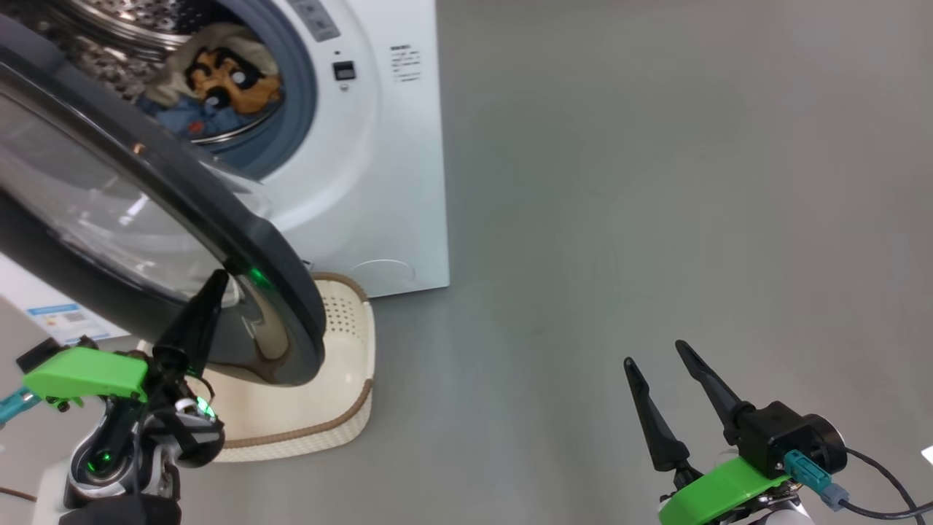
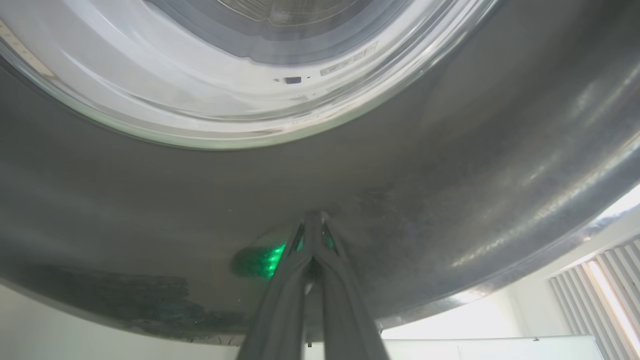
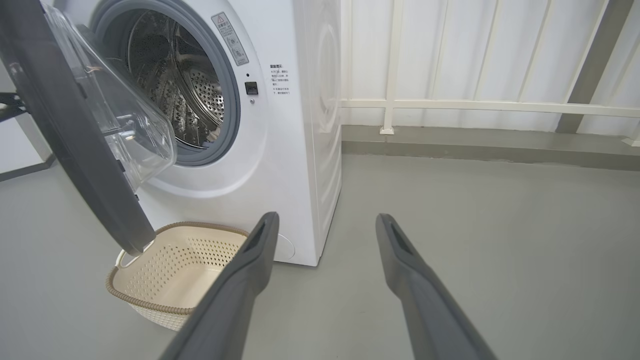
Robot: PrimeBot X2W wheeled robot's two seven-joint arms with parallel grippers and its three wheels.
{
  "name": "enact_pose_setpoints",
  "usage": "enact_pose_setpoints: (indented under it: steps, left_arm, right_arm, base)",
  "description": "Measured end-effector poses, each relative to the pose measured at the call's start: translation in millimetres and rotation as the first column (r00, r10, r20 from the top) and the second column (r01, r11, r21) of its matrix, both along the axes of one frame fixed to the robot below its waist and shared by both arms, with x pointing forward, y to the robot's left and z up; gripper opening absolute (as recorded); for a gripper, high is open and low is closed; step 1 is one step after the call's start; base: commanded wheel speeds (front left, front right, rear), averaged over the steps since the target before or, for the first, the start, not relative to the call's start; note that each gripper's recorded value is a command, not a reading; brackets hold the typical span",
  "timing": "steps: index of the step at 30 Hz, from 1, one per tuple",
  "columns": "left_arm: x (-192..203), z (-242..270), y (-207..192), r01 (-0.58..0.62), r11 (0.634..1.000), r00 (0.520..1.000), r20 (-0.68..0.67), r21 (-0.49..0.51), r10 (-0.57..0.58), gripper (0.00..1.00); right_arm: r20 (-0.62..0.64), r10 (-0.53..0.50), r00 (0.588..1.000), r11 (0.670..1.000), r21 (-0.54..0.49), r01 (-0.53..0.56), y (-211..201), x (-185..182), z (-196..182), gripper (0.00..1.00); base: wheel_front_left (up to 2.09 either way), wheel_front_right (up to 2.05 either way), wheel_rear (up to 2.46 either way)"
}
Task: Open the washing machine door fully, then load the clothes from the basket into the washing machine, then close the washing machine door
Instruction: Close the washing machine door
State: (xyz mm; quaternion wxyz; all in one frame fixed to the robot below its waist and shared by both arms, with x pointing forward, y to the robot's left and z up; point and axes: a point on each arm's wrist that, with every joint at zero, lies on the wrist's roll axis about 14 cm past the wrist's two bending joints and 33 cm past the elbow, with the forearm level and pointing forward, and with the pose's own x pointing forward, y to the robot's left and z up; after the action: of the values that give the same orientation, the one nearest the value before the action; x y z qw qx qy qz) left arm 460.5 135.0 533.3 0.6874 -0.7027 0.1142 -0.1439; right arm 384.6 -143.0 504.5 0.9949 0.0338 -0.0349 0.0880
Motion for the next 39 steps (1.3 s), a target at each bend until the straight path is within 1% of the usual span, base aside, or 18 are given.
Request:
enact_pose_setpoints:
  steps: [10,18,25,30,35,39]
  left_arm:
    - [18.5,-0.5,-25.0,-0.018,1.000,1.000,-0.007,-0.008,0.018,0.00]
    - [33.3,-2.4,-37.2,-0.072,0.997,0.997,-0.024,-0.018,0.072,0.00]
    - [36.0,0.1,-42.4,-0.087,0.996,0.996,-0.021,-0.019,0.087,0.00]
    - [26.0,11.7,-41.4,-0.082,0.997,0.996,0.017,-0.014,0.082,0.00]
    - [-1.2,1.3,-32.9,-0.086,0.996,0.996,0.013,0.023,0.085,0.00]
    - [-19.9,3.8,-19.6,-0.118,0.992,0.992,0.039,0.048,0.116,0.00]
  right_arm:
    - [-0.003,-0.083,0.997,0.997,-0.004,0.083,-27.6,-9.0,-0.3,1.00]
    - [-0.007,-0.162,0.987,0.987,0.000,0.162,-53.2,-17.4,-0.7,1.00]
    - [0.001,-0.186,0.983,0.983,0.000,0.186,-61.0,-21.9,2.3,1.00]
    - [0.026,-0.183,0.983,0.983,0.005,0.182,-59.7,-24.8,10.5,1.00]
    - [0.048,-0.172,0.984,0.985,0.012,0.172,-55.7,-29.8,17.3,1.00]
    - [0.071,-0.155,0.985,0.988,0.016,0.154,-50.1,-28.4,24.4,1.00]
  base:
    - [0.00,0.00,0.00]
    - [0.00,0.00,0.00]
    - [0.00,0.00,0.00]
    - [0.00,0.00,0.00]
    - [0.00,0.00,0.00]
    - [0.00,0.00,0.00]
